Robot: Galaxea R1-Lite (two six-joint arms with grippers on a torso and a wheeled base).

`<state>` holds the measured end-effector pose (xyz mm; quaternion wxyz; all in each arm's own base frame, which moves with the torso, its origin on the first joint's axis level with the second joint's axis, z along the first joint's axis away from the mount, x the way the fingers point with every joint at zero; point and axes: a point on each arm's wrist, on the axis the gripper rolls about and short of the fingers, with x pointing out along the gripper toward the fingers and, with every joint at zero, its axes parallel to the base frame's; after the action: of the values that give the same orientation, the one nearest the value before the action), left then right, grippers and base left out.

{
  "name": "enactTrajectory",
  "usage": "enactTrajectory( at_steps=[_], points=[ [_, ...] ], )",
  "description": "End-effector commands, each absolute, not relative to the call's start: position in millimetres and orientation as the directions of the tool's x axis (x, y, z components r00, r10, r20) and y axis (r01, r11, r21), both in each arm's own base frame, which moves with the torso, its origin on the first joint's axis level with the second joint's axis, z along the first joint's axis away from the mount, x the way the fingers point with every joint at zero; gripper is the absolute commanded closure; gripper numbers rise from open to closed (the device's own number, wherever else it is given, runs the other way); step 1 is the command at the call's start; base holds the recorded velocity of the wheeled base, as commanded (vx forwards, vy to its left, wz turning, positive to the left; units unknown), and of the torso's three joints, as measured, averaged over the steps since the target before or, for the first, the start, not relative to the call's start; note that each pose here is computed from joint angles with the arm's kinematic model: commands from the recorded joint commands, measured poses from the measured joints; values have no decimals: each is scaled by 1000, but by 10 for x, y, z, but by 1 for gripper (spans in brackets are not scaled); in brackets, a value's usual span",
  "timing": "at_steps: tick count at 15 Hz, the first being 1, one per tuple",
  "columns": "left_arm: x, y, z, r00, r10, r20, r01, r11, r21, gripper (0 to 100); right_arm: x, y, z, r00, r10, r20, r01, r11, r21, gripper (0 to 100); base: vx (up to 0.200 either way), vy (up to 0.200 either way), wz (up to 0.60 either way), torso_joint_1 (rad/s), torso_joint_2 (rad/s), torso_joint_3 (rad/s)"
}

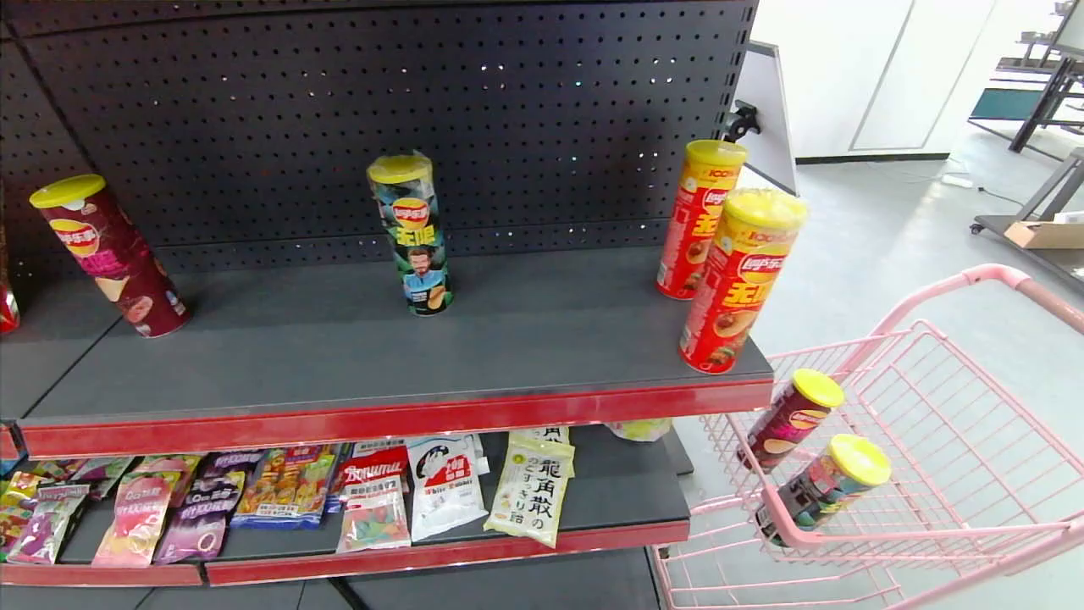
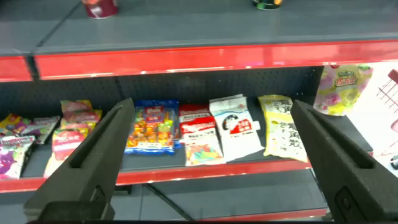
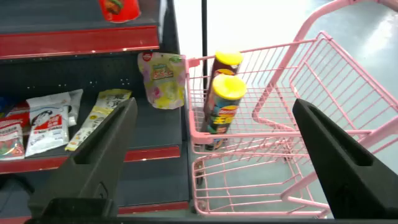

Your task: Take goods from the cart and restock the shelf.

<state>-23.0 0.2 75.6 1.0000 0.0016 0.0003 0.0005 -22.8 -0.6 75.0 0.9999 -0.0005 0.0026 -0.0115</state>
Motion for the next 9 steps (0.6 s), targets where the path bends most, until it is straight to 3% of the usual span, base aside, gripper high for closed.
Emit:
enactTrajectory(
  at_steps=[1, 2, 9],
  points=[
    [-229, 2, 756, 1000, 2, -2, -2, 1000, 3, 0, -227, -6, 750, 1000, -23, -6, 23, 1000, 0, 0, 0, 0, 0, 0, 0, 0],
    [-229, 2, 756, 1000, 2, -2, -2, 1000, 3, 0, -227, -6, 750, 1000, -23, -6, 23, 1000, 0, 0, 0, 0, 0, 0, 0, 0],
    [-229, 2, 756, 1000, 2, -2, -2, 1000, 3, 0, -227, -7, 750, 1000, -26, -6, 26, 1000, 4, 0, 0, 0, -600, 1, 2, 3]
  ],
)
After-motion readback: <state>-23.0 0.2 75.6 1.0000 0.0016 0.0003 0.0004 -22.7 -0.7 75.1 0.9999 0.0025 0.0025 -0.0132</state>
